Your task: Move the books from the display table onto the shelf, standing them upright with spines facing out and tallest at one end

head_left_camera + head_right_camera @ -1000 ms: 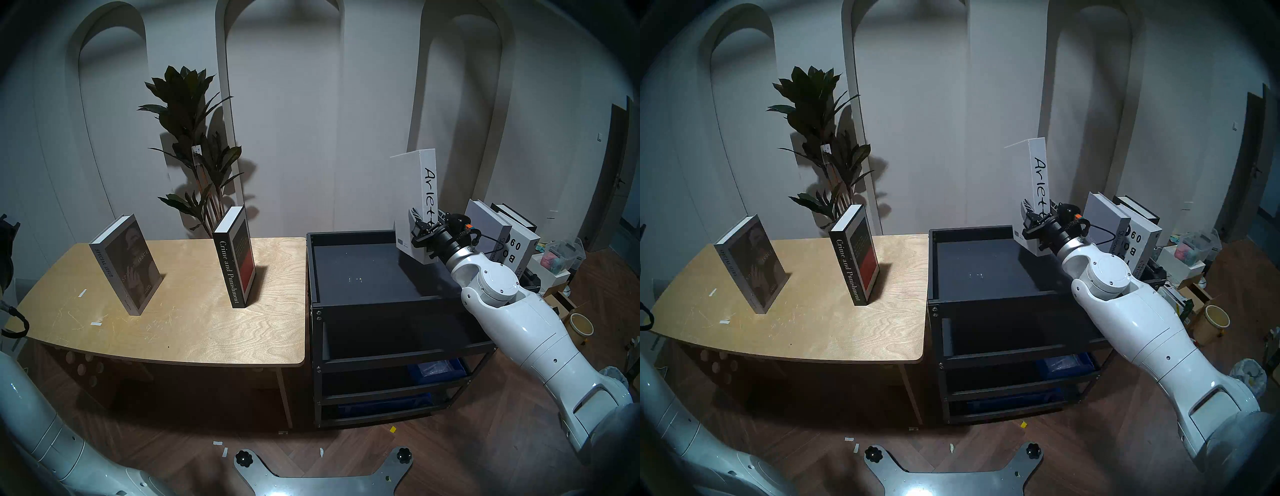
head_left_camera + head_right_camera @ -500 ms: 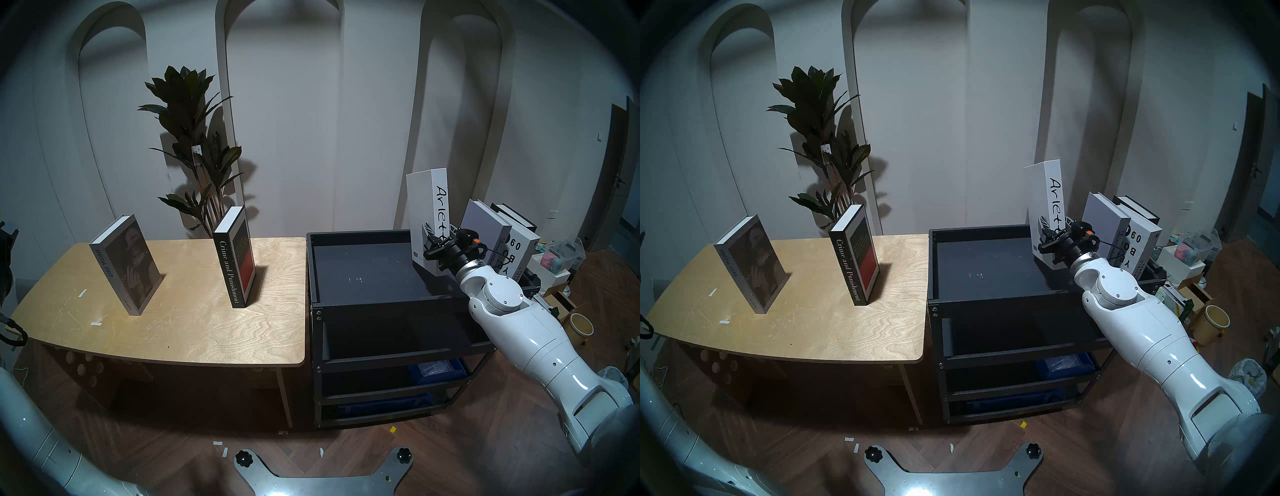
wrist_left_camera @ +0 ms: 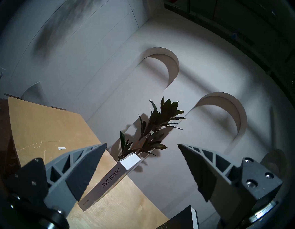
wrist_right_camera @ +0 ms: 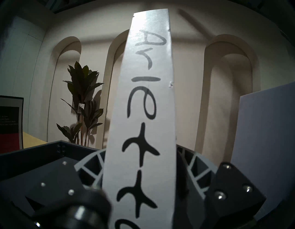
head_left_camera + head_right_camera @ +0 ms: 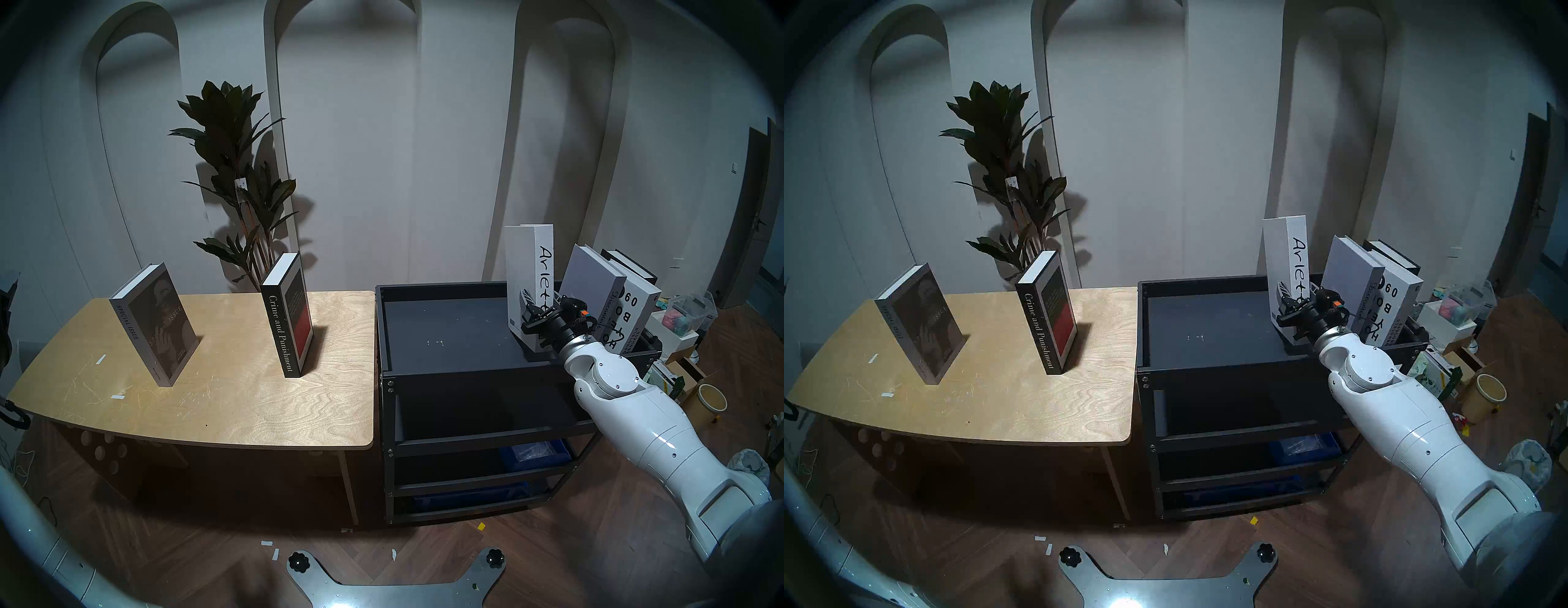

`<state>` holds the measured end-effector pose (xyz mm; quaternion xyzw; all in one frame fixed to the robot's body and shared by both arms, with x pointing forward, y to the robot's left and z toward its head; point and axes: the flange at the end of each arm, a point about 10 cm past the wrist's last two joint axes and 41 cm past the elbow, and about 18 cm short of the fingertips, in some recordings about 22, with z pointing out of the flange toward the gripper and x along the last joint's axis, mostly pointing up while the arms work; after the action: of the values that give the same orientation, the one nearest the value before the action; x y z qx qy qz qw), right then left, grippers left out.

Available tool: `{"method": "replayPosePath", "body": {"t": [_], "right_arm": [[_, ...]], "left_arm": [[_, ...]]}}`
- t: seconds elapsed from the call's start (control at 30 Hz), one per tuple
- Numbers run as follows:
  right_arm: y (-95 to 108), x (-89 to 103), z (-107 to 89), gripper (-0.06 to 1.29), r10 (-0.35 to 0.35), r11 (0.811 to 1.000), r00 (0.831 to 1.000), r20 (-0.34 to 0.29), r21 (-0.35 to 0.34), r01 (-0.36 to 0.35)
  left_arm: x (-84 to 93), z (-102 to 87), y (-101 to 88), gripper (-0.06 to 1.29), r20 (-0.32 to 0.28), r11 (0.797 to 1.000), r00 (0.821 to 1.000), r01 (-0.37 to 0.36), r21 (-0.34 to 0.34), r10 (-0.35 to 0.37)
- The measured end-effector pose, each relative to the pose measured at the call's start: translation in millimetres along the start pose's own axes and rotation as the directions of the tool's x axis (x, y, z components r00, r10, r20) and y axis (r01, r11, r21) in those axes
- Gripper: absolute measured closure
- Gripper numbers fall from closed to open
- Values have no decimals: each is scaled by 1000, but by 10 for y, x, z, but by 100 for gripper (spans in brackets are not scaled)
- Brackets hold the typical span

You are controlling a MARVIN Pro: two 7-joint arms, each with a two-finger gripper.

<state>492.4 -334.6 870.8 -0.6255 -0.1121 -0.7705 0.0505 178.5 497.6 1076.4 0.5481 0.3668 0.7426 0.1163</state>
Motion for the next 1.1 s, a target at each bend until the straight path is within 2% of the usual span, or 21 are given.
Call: {"method": "replayPosePath", "body": {"t": [0.37, 0.67, 0.8, 0.83, 0.87, 1.1], "right_arm": [[57, -116, -108, 55, 46, 999, 999, -25, -23, -47], [77, -348, -312, 55, 79, 996, 997, 1, -33, -79], [80, -368, -354, 56, 89, 996, 996, -9, -30, -90], [82, -369, -362, 59, 91, 995, 996, -12, -29, -91], [83, -369, -368, 69, 92, 995, 996, -14, -28, -93], [91, -367, -415, 70, 105, 994, 994, -32, -19, -106]], "left_arm": [[54, -58, -36, 0, -27, 993, 999, 14, -117, -17], [63, -81, -47, 0, -48, 975, 998, 19, -222, -31], [67, -86, -76, 0, -62, 967, 998, 14, -254, -31], [67, -87, -85, 0, -66, 965, 997, 13, -261, -31], [67, -88, -92, 0, -69, 964, 997, 12, -267, -31], [64, -89, -156, 0, -104, 948, 994, -8, -319, -26]]}}
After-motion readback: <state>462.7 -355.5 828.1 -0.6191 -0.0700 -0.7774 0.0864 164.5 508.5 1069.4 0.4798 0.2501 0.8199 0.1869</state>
